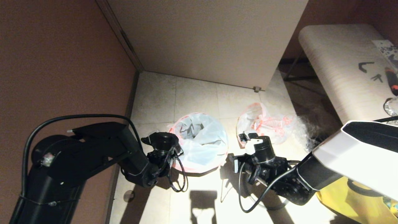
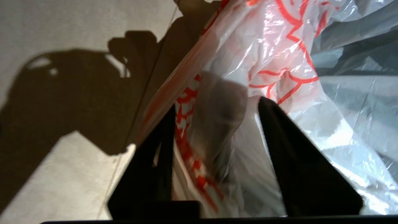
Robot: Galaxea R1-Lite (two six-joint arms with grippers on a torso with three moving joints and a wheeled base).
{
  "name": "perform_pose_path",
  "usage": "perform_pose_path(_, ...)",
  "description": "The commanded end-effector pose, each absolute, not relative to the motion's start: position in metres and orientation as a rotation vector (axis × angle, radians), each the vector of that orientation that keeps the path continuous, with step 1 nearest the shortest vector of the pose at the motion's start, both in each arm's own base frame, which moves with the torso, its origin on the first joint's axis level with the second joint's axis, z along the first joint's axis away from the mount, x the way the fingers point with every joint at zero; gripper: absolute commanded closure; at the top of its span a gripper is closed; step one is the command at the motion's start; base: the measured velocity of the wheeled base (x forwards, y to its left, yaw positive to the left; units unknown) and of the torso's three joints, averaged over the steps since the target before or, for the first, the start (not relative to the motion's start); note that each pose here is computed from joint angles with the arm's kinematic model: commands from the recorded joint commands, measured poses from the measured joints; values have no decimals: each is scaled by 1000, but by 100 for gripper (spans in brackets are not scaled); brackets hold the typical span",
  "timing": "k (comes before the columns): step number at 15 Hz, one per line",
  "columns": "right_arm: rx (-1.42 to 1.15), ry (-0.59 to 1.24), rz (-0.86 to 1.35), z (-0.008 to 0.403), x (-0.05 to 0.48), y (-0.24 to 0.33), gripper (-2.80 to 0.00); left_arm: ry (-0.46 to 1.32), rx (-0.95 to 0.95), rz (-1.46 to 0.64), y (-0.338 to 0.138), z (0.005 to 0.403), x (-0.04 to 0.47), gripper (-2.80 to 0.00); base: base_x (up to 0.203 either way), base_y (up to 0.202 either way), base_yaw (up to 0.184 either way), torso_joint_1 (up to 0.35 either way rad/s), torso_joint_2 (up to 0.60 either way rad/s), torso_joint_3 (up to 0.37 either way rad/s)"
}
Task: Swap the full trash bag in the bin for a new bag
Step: Put the new garbage bag on the trash can
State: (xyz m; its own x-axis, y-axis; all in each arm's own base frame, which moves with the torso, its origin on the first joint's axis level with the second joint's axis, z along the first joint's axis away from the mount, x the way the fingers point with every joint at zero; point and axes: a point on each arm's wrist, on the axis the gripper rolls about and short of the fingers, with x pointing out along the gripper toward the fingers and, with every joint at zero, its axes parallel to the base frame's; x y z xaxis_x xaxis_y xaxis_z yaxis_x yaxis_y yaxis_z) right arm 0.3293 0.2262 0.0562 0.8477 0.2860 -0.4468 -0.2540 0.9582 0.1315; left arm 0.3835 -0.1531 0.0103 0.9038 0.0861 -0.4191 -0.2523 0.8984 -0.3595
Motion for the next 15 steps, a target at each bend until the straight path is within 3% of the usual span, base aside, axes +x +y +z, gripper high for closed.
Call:
perform_pose_path(1,68,457,264,68,330,214,0,403,-423,181,-150,18,376,-280,0,0,0,0,0,0)
perform_pose_path(3,73,424,260,85,325,204,0,432,-400,186,-144,23,357,-280,0,0,0,0,0,0)
perform_pose_path(7,65,442,257,84,317,199,0,465,-352,176,-138,30,333,-280,0,0,0,0,0,0)
perform_pose_path(14,57,453,252,79,312,197,0,484,-381,85,-170,40,298,-280,0,0,0,0,0,0)
perform_pose_path(15,60,448,249,77,311,196,0,485,-379,75,-173,41,296,0,0,0,0,0,0,0)
